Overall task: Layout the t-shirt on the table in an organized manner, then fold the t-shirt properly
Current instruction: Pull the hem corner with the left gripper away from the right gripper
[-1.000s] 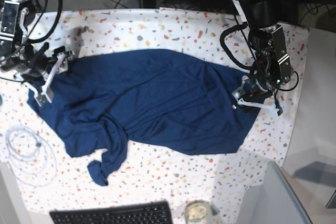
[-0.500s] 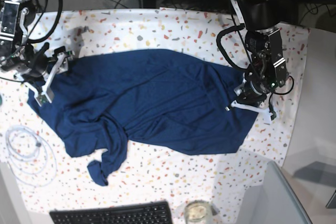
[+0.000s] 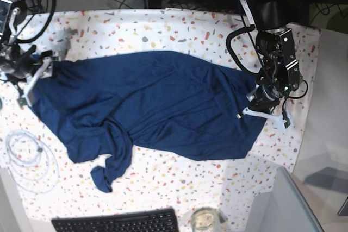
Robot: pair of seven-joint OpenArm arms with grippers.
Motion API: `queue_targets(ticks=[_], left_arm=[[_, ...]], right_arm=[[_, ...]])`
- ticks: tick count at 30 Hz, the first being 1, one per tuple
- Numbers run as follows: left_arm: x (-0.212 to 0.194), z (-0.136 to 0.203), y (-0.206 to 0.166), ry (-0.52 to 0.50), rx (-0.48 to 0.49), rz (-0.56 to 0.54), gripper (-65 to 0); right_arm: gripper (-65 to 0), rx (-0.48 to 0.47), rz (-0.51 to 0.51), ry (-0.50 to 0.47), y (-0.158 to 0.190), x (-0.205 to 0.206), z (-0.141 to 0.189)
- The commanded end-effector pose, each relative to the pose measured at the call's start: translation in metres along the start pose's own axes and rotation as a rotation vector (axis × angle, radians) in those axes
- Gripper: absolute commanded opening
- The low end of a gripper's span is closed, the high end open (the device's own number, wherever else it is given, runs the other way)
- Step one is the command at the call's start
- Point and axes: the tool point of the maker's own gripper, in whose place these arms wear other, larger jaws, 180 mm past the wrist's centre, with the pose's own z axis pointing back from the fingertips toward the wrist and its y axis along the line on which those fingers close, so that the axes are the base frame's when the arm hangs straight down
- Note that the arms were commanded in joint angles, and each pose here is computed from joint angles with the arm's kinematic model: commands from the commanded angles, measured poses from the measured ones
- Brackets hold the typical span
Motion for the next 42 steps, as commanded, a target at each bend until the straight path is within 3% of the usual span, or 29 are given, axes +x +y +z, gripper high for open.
queue_targets(ticks=[1,5,17,22,27,30,34,42], left_arm=[[0.016,0.006,-0.004,-0.046,-0.013,-0.007,-65.0],[0.025,0.027,-0.003,-0.047,-0.015,-0.023,-65.0],[0.061,0.089,0.006,-0.14,0.005,-0.046,-65.0],[0.047,0.089,0.014,-0.112,0.021,-0.05,-65.0],[0.038,0.089,0.019,-0.093,0.032,-0.053,-65.0],[0.038,0.089,0.019,-0.093,0.032,-0.053,-65.0],[0.039,0.09,0.018,-0.097,0.03,-0.053,-65.0],[0.041,0.09,0.017,-0.103,0.028,-0.053,-65.0]], right_arm=[[-26.0,-0.019,0.0,-0.064,-0.008,0.016,0.008],[-25.8,-0.076,-0.013,-0.103,-0.025,0.014,0.025],[-25.4,-0.11,0.014,-0.059,-0.039,-0.005,0.035],[-24.5,-0.148,0.062,-0.045,-0.059,-0.002,0.043],[-16.7,-0.164,0.063,0.018,-0.08,-0.016,0.04],[-17.1,-0.15,0.047,0.042,-0.083,-0.024,0.034],[-21.2,-0.083,0.1,0.059,-0.07,-0.029,0.031],[-23.9,-0.069,0.088,0.056,-0.063,-0.03,0.027]])
